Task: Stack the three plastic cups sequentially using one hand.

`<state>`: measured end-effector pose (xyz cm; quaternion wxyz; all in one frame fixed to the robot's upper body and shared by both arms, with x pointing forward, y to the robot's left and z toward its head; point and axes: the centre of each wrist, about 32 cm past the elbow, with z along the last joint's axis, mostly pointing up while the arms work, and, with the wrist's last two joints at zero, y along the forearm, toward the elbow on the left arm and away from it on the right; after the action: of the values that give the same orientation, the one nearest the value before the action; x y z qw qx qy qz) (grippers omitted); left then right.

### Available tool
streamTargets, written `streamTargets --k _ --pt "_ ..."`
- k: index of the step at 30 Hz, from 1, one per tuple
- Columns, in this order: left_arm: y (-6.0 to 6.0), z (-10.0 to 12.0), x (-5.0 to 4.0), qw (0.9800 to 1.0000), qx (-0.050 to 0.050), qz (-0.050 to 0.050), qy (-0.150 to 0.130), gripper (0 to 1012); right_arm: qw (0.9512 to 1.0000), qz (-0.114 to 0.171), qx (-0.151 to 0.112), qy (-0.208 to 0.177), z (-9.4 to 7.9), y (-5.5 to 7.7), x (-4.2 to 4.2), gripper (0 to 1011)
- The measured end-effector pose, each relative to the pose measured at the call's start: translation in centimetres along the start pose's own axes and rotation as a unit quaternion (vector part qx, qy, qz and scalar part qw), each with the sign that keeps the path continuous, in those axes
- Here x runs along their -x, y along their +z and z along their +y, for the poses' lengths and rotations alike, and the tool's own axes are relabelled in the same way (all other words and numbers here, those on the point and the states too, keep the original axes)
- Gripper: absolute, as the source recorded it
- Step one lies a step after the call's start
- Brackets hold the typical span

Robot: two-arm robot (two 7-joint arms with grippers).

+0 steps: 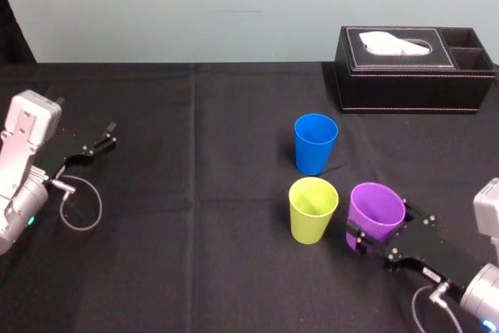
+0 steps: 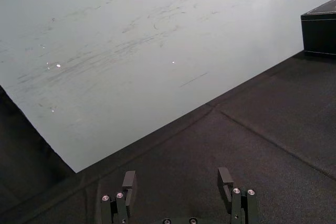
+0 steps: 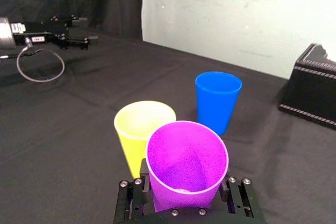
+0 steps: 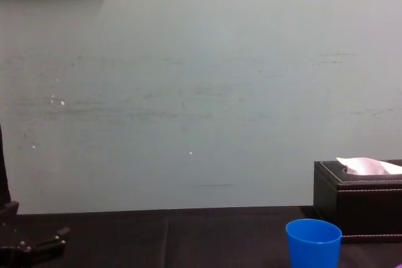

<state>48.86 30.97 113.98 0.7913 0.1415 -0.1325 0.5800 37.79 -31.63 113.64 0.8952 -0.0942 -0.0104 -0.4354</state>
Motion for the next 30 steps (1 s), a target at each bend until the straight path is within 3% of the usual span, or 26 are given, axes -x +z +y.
streamTargets --k 12,22,30 --pt "0.0 0.0 0.00 1.0000 0.000 0.000 0.000 1011 0.9995 -0.023 -0.017 -0.012 0.3 3.7 -2.29 724" --pt "0.0 0.0 0.00 1.0000 0.000 0.000 0.000 1011 0.9995 -0.022 -0.019 -0.012 3.2 6.8 -3.93 726" --pt "0.0 0.0 0.00 1.0000 0.000 0.000 0.000 1011 0.9994 -0.025 -0.019 -0.016 6.7 8.9 -5.14 724"
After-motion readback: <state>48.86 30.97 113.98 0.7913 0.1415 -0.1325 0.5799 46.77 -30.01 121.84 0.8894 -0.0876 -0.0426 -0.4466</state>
